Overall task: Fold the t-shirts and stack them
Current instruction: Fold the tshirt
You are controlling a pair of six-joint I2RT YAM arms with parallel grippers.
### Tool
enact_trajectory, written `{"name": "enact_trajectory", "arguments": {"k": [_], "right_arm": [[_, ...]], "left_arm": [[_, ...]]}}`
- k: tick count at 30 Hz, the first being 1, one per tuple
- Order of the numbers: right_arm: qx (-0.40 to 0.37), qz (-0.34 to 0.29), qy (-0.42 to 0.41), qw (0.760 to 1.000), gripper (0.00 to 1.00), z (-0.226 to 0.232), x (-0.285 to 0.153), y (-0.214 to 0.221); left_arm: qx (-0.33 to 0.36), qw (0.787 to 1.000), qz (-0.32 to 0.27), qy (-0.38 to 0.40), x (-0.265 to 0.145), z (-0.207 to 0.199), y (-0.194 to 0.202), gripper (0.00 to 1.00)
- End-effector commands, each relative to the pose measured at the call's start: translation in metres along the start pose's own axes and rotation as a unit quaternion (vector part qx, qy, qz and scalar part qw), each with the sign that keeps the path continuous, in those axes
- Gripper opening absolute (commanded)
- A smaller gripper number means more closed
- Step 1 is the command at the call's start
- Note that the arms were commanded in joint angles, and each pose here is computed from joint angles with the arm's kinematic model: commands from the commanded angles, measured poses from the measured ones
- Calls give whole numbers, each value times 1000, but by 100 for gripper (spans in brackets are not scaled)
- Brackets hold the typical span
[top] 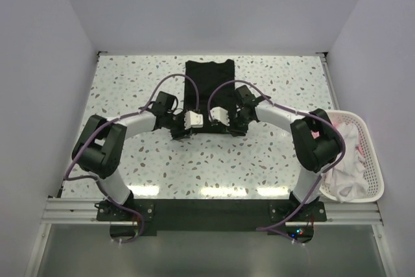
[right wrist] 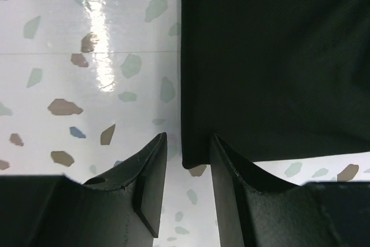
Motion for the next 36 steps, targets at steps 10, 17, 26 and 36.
{"name": "enact_trajectory", "arguments": {"k": [10, 17, 26, 36], "right_arm": [[-10, 18, 34, 999, 5, -9, 14, 5], [10, -17, 57, 998, 0, -18, -35, -23], [21, -25, 73, 997, 0, -22, -77, -38], [-11, -26, -41, 999, 0, 107, -102, -43]], "left_arm": [[33, 999, 26, 6, 10, 12, -3, 17], [43, 999, -12, -15, -21, 13, -34, 0], [48, 998, -27, -13, -55, 11, -58, 0], [7, 992, -25, 122, -85, -104, -35, 0]]}}
Point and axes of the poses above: each gripper's point midway between its finger pads, its own x axis out along the fingers, its own z axis along the line the jaws close on, y = z × x, the point moved 8 cm from there along -x, back along the fingers, and after that the axes turned 7 degrees about -x, right-handed, at the moved point
